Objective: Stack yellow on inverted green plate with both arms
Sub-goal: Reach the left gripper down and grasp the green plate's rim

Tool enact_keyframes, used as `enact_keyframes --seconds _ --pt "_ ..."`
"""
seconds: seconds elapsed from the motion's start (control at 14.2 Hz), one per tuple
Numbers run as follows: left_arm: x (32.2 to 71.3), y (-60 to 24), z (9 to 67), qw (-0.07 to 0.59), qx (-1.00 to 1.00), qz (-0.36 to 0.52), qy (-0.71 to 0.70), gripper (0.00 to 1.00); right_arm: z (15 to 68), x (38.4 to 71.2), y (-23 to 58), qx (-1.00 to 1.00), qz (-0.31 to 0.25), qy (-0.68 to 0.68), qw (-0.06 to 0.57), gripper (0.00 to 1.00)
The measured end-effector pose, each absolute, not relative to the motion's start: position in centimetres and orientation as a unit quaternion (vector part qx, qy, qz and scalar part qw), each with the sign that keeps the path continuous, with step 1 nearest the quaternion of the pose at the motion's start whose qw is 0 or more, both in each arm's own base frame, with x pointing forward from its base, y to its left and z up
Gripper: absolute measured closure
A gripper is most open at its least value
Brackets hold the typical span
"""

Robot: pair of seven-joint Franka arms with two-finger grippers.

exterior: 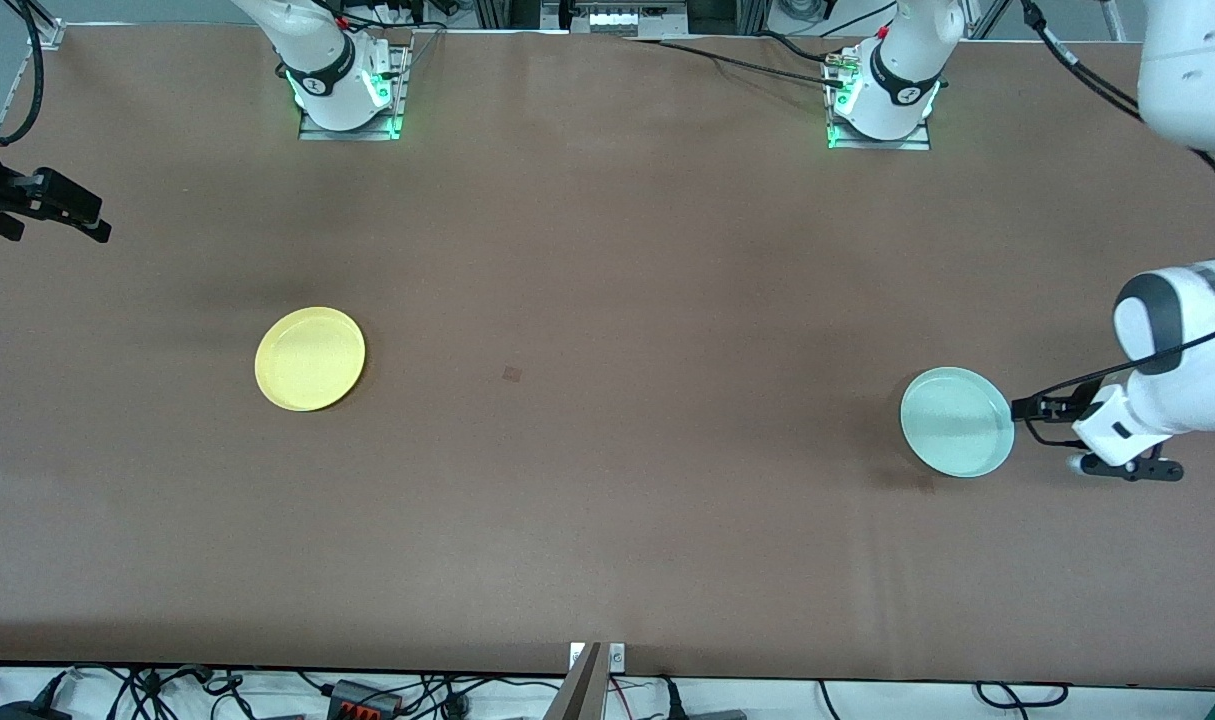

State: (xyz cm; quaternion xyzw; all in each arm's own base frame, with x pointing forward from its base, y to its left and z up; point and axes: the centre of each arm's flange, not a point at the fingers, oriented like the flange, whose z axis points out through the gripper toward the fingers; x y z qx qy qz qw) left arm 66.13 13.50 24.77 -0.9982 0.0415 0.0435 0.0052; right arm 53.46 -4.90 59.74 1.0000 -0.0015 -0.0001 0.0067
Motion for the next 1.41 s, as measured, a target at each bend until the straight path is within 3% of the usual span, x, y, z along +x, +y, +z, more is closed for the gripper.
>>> enact_keyframes --seconds 0.21,0.35,0.42,0.56,0.7,0.84,0.91,1.2,1.41 --pt "65.4 14.7 20.5 0.009 -0.998 0.025 0.064 0.04 59.7 53.5 -4.9 1.000 0.000 -0.002 0.007 0.00" --pt "64.7 14.6 19.3 0.006 -0.997 0.033 0.067 0.16 59.8 53.5 -4.9 1.000 0.001 -0.003 0.007 0.00" --pt "64.5 14.5 19.0 0.004 -0.997 0.036 0.067 0.16 59.8 53.5 -4.9 1.000 0.001 -0.003 0.007 0.00" --pt "64.2 14.5 18.8 0.002 -0.997 0.038 0.066 0.35 59.8 53.5 -4.9 1.000 0.002 -0.003 0.007 0.00" --pt "64.0 14.6 18.5 -0.014 -0.998 0.037 0.057 0.41 59.8 53.5 -4.9 1.000 0.002 -0.003 0.007 0.00" --pt "63.8 15.1 18.4 -0.036 -0.998 0.031 0.045 0.58 59.8 53.5 -4.9 1.000 0.002 -0.003 0.007 0.00" --pt "63.7 15.4 18.4 -0.042 -0.998 0.030 0.041 0.58 59.8 53.5 -4.9 1.000 0.002 -0.003 0.007 0.00" --pt "63.5 15.6 18.3 -0.050 -0.998 0.030 0.034 0.96 59.8 53.5 -4.9 1.000 0.001 -0.003 0.007 0.00" --pt "63.5 15.6 18.3 -0.051 -0.998 0.030 0.033 0.97 59.7 53.4 -5.1 1.000 -0.001 -0.005 0.006 0.00"
